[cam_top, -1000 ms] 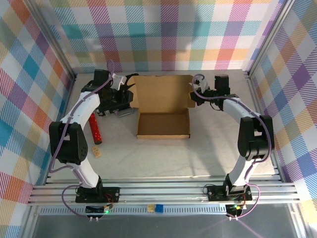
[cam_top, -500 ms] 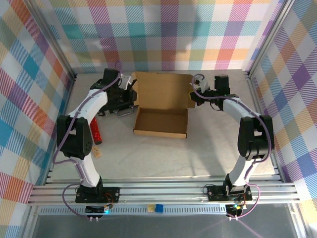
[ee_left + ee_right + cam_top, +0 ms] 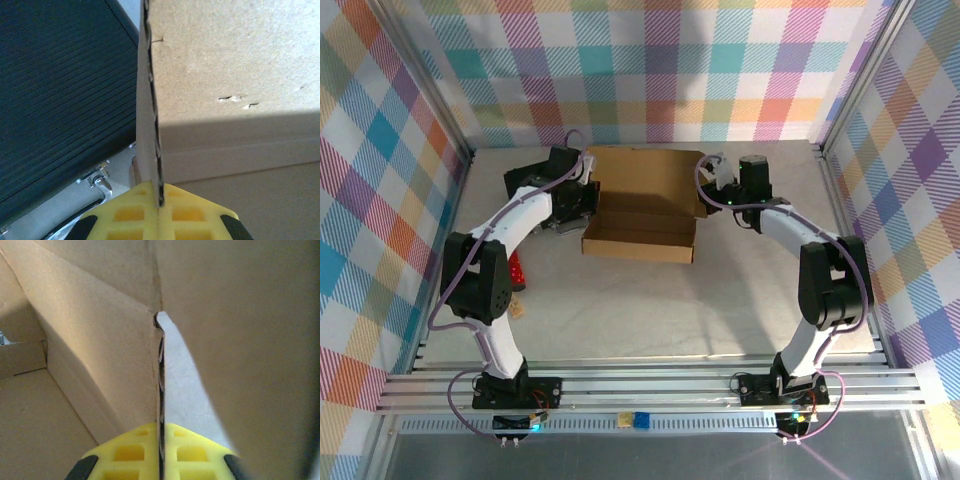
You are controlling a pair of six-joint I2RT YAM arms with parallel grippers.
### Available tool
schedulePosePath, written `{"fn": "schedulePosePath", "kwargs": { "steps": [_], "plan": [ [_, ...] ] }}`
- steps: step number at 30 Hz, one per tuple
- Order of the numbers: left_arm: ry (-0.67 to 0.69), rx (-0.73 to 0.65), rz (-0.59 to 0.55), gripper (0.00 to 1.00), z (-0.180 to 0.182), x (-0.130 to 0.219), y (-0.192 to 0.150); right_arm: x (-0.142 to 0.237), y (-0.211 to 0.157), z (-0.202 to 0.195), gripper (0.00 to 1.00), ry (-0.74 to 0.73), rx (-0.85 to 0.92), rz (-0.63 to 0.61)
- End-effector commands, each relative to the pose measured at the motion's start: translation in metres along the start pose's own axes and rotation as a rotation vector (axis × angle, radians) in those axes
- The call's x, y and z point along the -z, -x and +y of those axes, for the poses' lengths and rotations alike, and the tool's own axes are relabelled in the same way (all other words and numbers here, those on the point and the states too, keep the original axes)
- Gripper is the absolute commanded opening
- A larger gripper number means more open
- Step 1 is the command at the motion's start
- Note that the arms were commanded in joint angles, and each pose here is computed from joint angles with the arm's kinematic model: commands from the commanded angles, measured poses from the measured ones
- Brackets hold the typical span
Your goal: Fold the paper box
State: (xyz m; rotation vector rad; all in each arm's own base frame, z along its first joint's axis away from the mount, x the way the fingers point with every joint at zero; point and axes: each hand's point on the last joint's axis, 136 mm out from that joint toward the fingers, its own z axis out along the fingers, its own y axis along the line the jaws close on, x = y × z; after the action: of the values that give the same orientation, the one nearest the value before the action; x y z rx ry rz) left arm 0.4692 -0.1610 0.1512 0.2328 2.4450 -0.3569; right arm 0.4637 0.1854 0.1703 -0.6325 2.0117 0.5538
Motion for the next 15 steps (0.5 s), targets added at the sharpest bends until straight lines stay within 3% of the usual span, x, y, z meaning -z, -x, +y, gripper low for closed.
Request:
{"fn": "schedulePosePath", "kwargs": {
  "steps": [1, 15],
  "plan": [
    [-0.007, 0.024, -0.054, 0.00, -0.010, 0.017, 0.004, 0.004, 0.025, 0.006, 0.00, -0.055, 0.016, -0.093],
    [0.012, 0.104, -0.178, 0.00, -0.031, 0.035, -0.010, 0.004, 0.028, 0.009, 0.01, -0.318, -0.211, -0.221]
  ]
}}
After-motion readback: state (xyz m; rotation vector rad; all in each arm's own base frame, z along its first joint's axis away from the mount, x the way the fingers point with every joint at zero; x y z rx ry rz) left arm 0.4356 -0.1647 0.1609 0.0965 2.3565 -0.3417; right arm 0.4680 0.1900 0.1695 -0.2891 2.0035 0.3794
